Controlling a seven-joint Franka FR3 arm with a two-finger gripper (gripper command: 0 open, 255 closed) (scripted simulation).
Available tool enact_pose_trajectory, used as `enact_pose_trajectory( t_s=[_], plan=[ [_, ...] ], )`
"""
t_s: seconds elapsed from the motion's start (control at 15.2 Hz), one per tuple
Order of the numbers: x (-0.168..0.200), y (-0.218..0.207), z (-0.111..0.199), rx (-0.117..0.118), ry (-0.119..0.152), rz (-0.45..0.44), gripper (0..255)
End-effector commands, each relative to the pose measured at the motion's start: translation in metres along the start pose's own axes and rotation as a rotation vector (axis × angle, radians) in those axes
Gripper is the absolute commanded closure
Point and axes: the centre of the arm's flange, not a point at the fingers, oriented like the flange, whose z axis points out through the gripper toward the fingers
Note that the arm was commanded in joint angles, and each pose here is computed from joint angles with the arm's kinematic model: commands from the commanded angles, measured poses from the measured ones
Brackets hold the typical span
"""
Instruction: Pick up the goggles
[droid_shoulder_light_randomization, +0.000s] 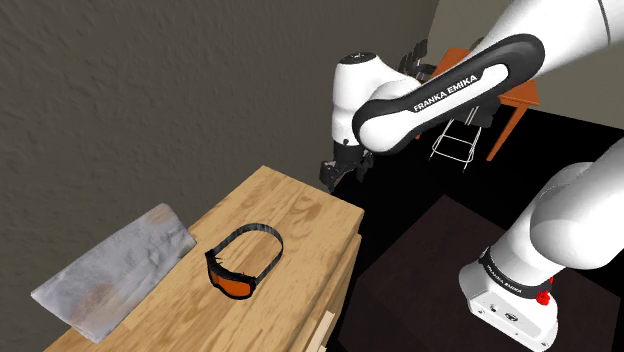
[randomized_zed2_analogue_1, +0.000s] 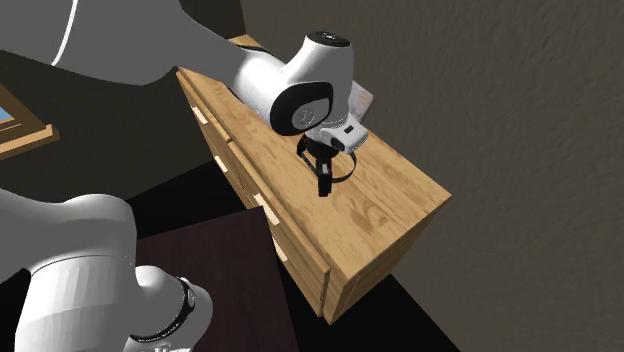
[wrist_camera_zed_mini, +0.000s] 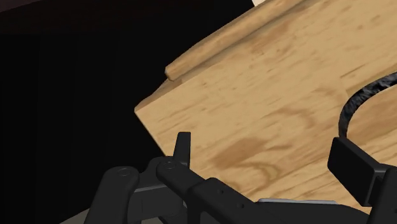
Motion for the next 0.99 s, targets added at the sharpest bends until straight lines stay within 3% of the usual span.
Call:
enact_pose_trajectory(
  t_s=[0.0,0.92],
  plan=[
    [0.006,-0.018,0.017,0.009,-0.003,0.012,0],
    [0.051,-0.136,0.145,0.063,-0.022,0.089,0]
  ],
)
